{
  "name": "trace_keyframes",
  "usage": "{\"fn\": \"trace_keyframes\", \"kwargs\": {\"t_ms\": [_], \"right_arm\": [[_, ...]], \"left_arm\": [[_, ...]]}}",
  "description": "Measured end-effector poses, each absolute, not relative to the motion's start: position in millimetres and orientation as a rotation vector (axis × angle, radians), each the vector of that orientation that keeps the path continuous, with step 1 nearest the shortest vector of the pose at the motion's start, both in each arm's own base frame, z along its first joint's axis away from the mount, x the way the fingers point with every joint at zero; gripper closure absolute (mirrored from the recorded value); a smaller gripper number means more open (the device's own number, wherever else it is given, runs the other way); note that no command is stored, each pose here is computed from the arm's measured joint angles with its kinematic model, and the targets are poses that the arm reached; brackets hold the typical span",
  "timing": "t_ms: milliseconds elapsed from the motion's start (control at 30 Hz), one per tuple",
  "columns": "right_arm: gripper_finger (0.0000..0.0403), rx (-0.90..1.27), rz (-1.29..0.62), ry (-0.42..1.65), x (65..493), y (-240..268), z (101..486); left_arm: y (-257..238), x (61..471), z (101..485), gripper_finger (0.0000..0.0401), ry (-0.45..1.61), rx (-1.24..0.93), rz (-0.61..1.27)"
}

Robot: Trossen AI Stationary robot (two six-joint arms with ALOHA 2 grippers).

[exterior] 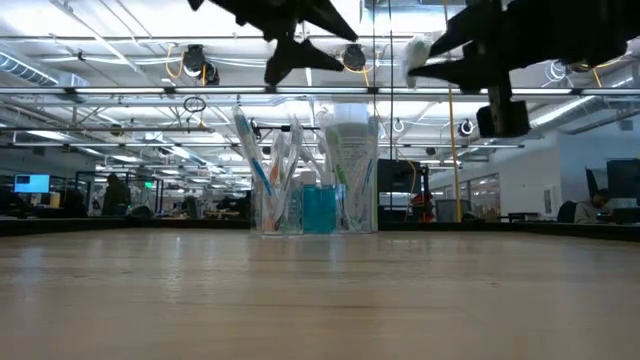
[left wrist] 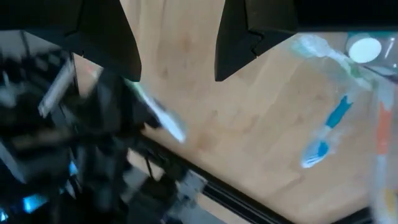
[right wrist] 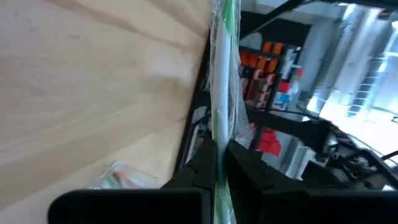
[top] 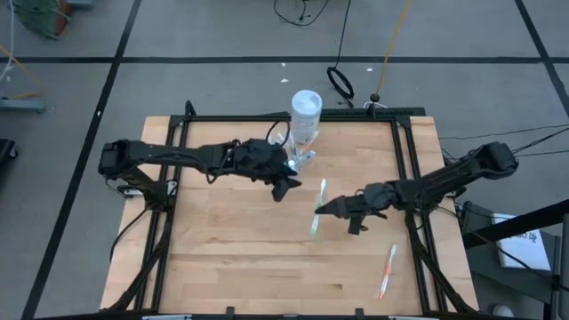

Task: Pick & Place toothbrushing station
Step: Put the green toothbrush into the transparent organizer

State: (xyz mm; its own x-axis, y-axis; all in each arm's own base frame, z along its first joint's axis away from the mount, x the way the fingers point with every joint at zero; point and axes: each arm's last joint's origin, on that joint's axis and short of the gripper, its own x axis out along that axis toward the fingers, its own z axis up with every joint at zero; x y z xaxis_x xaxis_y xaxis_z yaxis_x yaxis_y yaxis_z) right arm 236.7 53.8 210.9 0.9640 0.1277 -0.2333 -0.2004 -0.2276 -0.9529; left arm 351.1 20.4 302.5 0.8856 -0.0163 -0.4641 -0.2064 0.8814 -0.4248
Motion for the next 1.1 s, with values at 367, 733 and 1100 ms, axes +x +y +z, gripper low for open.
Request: {"fn": "trace_keyframes", "kwargs": {"t_ms": [367, 733, 1100], "right_arm": [[0.0379, -1.791, 0.2, 0.033, 255.4, 46.1, 204.4], [0.0383, -1.796, 0.212, 0.051, 255.4, 44.0, 202.6], [0.0383, -1.816, 0.193, 0.057, 256.1, 40.7, 203.5]], "left_arm": [[21.2, 365.0, 255.3, 0.019, 0.369, -0.581, 0.121], [28.8, 385.6, 241.6, 0.019, 0.278, -0.647, -0.022], [33.5, 390.9, 235.4, 0.0208, 0.258, -0.623, -0.098]]}}
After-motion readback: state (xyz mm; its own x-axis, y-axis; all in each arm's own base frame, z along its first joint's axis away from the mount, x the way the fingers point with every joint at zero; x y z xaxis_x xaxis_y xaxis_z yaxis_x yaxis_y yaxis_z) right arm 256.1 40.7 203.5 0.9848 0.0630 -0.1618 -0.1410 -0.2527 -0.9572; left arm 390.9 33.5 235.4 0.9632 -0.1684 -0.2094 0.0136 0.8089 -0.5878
